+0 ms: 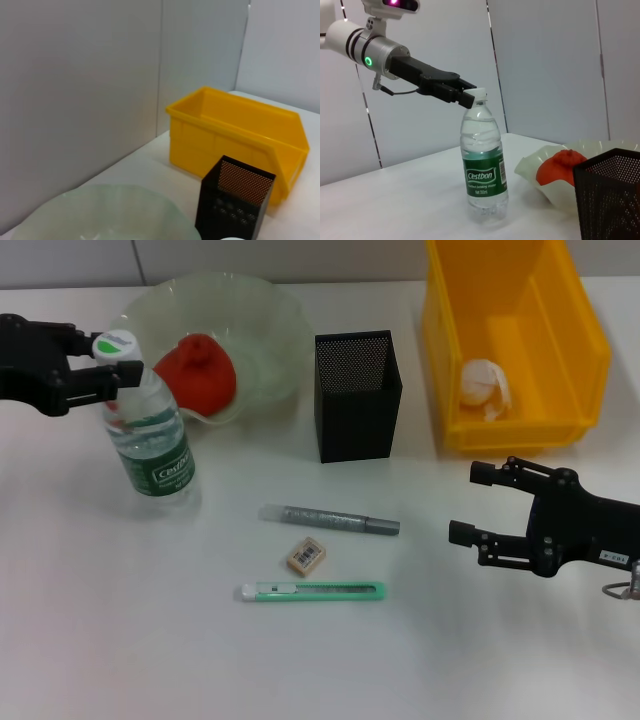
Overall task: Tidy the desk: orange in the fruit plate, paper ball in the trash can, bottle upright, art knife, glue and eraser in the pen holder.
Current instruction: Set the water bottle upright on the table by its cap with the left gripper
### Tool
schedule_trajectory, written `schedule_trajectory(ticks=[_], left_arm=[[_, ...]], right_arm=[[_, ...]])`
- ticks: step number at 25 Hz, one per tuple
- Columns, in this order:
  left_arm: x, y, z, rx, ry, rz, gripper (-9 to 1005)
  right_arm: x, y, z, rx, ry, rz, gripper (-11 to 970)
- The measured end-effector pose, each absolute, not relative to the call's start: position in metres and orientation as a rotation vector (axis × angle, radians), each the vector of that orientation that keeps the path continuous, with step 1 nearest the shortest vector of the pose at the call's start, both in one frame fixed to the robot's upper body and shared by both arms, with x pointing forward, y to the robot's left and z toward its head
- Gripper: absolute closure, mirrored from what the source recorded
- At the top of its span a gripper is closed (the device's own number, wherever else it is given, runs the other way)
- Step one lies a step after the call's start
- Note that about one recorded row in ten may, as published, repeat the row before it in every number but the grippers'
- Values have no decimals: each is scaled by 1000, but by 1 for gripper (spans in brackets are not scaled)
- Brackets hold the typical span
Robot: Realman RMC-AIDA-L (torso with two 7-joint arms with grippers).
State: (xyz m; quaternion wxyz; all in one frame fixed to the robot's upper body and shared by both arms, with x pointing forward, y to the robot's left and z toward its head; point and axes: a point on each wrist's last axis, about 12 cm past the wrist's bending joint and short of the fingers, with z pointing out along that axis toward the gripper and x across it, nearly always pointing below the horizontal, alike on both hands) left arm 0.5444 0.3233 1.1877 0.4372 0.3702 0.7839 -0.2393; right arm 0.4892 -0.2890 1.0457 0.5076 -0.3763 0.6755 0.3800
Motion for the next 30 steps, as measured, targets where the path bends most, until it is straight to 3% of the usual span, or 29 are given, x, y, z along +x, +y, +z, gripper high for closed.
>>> schedule_trajectory(ticks=[30], left_arm=[[551,337,1167,827,1951,-548,554]], right_arm=[[487,-290,1044,-908,1634,915,136]])
